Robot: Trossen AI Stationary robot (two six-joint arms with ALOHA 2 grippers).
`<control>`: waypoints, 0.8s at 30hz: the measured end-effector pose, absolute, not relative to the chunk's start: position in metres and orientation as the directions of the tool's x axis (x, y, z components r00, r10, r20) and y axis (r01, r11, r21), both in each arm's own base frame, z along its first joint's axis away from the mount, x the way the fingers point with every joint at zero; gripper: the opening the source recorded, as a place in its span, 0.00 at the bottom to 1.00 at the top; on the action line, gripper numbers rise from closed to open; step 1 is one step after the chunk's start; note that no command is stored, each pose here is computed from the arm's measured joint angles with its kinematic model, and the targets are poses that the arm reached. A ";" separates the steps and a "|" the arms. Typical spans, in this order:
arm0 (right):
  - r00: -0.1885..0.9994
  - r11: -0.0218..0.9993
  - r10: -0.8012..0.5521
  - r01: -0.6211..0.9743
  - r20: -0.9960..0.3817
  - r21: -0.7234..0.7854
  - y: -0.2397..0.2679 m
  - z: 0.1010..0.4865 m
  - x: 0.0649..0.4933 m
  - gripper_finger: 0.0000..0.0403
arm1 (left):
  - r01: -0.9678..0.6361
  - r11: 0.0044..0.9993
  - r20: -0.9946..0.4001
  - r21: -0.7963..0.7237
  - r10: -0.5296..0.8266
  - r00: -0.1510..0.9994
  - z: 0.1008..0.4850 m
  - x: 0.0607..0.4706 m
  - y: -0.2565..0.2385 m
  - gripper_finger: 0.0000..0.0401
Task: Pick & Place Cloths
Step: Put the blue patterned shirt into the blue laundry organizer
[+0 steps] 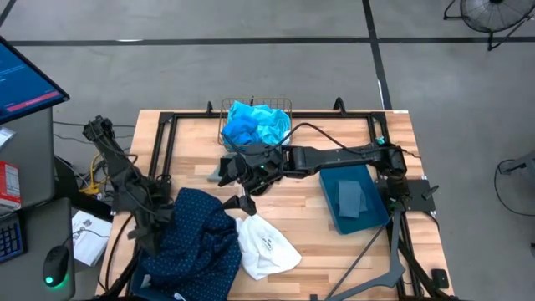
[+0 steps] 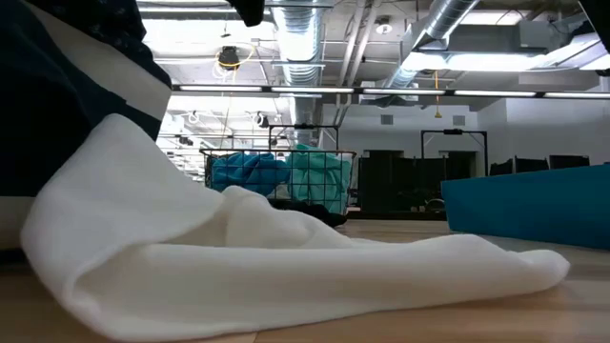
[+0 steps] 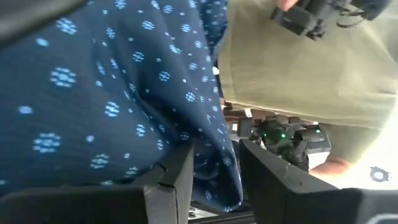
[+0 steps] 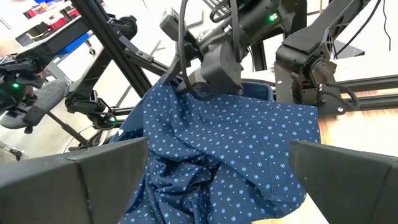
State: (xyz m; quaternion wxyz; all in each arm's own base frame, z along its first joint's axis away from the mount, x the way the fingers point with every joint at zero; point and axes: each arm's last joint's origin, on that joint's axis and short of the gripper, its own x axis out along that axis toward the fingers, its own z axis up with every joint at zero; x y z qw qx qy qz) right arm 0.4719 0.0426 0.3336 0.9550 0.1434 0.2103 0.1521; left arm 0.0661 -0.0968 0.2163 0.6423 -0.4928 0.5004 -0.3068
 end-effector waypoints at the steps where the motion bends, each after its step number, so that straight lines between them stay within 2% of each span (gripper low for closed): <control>1: 0.865 0.913 0.351 -0.230 -0.358 0.338 0.043 0.334 0.472 0.94 | -0.110 0.336 -0.353 -0.935 -0.883 0.309 0.215 0.066 -0.096 0.28; 3: 0.865 0.912 0.351 -0.231 -0.358 0.338 0.043 0.334 0.472 0.94 | -0.130 0.360 -0.383 -0.924 -0.874 0.300 0.212 0.065 -0.095 0.27; 7: 0.865 0.913 0.351 -0.230 -0.358 0.338 0.042 0.334 0.472 0.94 | -0.113 0.346 -0.363 -0.932 -0.881 0.302 0.213 0.064 -0.092 0.24; 16: 0.880 0.932 0.306 -0.198 -0.365 0.302 0.041 0.333 0.473 0.94 | -0.036 0.210 -0.206 -0.977 -0.889 0.410 0.234 0.058 -0.072 0.11; 20: 0.892 0.958 0.225 -0.130 -0.392 0.254 0.037 0.324 0.477 0.94 | 0.087 0.148 -0.085 -0.985 -0.863 0.498 0.258 0.052 -0.059 0.06; 22: 0.902 0.966 0.186 -0.094 -0.390 0.242 0.033 0.319 0.482 0.94 | 0.171 0.154 -0.026 -0.973 -0.812 0.583 0.270 0.049 -0.051 0.05; 24: 0.895 0.962 0.181 -0.075 -0.407 0.263 0.031 0.312 0.485 0.94 | 0.269 0.178 0.067 -0.947 -0.706 0.705 0.282 0.049 -0.044 0.03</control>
